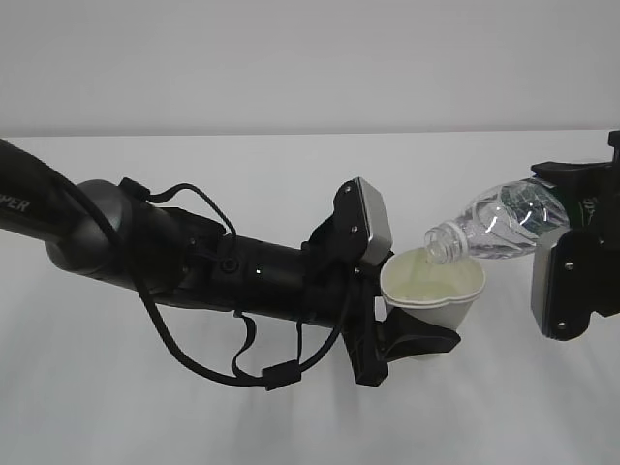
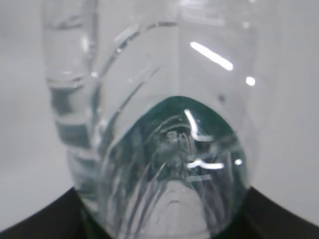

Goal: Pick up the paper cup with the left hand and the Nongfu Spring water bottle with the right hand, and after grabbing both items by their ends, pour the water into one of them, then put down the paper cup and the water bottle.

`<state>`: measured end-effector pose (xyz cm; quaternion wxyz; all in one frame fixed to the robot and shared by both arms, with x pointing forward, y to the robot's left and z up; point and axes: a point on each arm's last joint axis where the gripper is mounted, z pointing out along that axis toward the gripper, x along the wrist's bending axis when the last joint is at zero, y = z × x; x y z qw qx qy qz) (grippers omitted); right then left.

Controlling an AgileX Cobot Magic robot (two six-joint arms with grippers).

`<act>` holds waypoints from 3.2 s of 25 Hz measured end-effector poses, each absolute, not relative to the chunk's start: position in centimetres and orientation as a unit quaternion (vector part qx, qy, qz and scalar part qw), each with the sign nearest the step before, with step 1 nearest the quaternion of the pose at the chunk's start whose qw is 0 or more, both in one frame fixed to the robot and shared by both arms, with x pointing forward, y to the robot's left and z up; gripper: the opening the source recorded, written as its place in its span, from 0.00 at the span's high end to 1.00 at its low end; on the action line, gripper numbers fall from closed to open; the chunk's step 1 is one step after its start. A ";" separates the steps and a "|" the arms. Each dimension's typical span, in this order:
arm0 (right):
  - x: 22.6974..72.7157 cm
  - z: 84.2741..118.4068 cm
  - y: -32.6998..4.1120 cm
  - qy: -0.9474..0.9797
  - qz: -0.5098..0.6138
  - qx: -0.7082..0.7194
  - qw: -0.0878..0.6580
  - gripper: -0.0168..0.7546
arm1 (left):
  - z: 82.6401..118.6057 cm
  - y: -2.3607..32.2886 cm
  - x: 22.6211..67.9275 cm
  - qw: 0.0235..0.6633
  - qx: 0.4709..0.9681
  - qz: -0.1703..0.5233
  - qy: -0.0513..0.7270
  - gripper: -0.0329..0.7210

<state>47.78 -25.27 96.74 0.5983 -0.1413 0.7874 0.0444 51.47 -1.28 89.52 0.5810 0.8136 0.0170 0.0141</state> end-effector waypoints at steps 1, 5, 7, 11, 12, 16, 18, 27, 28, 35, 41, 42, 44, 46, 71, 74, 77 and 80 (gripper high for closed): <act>47.8 96.7 -25.3 0.787 0.044 -0.141 0.598 0.47 | 89.5 -1.3 51.5 0.581 0.814 0.014 0.017 0.39; 47.8 96.7 -25.3 0.787 0.044 -0.141 0.598 0.47 | 89.5 -1.3 51.5 0.581 0.814 0.014 0.017 0.39; 47.8 96.7 -25.3 0.787 0.044 -0.142 0.598 0.47 | 89.5 -1.3 51.5 0.581 0.814 0.014 0.017 0.39; 47.8 96.7 -25.3 0.787 0.043 -0.143 0.598 0.47 | 89.5 -1.3 51.5 0.581 0.814 0.014 0.016 0.39; 47.8 96.7 -25.3 0.787 0.043 -0.143 0.598 0.47 | 89.5 -1.3 51.5 0.581 0.814 0.014 0.016 0.39; 47.8 96.7 -25.3 0.787 0.043 -0.144 0.598 0.47 | 89.5 -1.3 51.4 0.580 0.814 0.014 0.015 0.39; 47.8 96.7 -25.3 0.787 0.042 -0.144 0.599 0.47 | 89.5 -1.3 51.4 0.580 0.814 0.014 0.015 0.39; 47.8 96.7 -25.3 0.787 0.042 -0.145 0.599 0.47 | 89.5 -1.3 51.4 0.580 0.814 0.014 0.015 0.39; 47.8 96.7 -25.3 0.787 0.042 -0.145 0.599 0.47 | 89.5 -1.3 51.4 0.580 0.814 0.014 0.015 0.39; 47.8 96.7 -25.3 0.787 0.041 -0.146 0.599 0.47 | 89.5 -1.3 51.4 0.579 0.815 0.014 0.015 0.39; 47.8 96.7 -25.3 0.786 0.040 -0.148 0.599 0.47 | 89.5 -1.3 51.4 0.579 0.815 0.014 0.014 0.39; 47.8 96.7 -25.3 0.786 0.040 -0.148 0.599 0.47 | 89.5 -1.3 51.4 0.579 0.815 0.014 0.014 0.39; 47.8 96.7 -25.3 0.786 0.040 -0.148 0.599 0.47 | 89.5 -1.3 51.4 0.579 0.815 0.014 0.014 0.39; 47.8 96.7 -25.3 0.786 0.040 -0.148 0.599 0.47 | 89.5 -1.3 51.4 0.579 0.815 0.014 0.014 0.39; 48.0 97.0 -25.2 0.783 0.037 -0.150 0.603 0.47 | 89.5 -1.3 51.4 0.578 0.816 0.013 0.011 0.39; 48.0 97.0 -25.2 0.783 0.037 -0.150 0.603 0.47 | 89.4 -1.3 51.4 0.578 0.816 0.013 0.011 0.39; 48.0 97.0 -25.2 0.783 0.037 -0.150 0.603 0.47 | 89.4 -1.3 51.4 0.578 0.816 0.013 0.011 0.39; 48.0 97.0 -25.2 0.783 0.037 -0.150 0.603 0.47 | 89.4 -1.3 51.4 0.578 0.816 0.013 0.011 0.39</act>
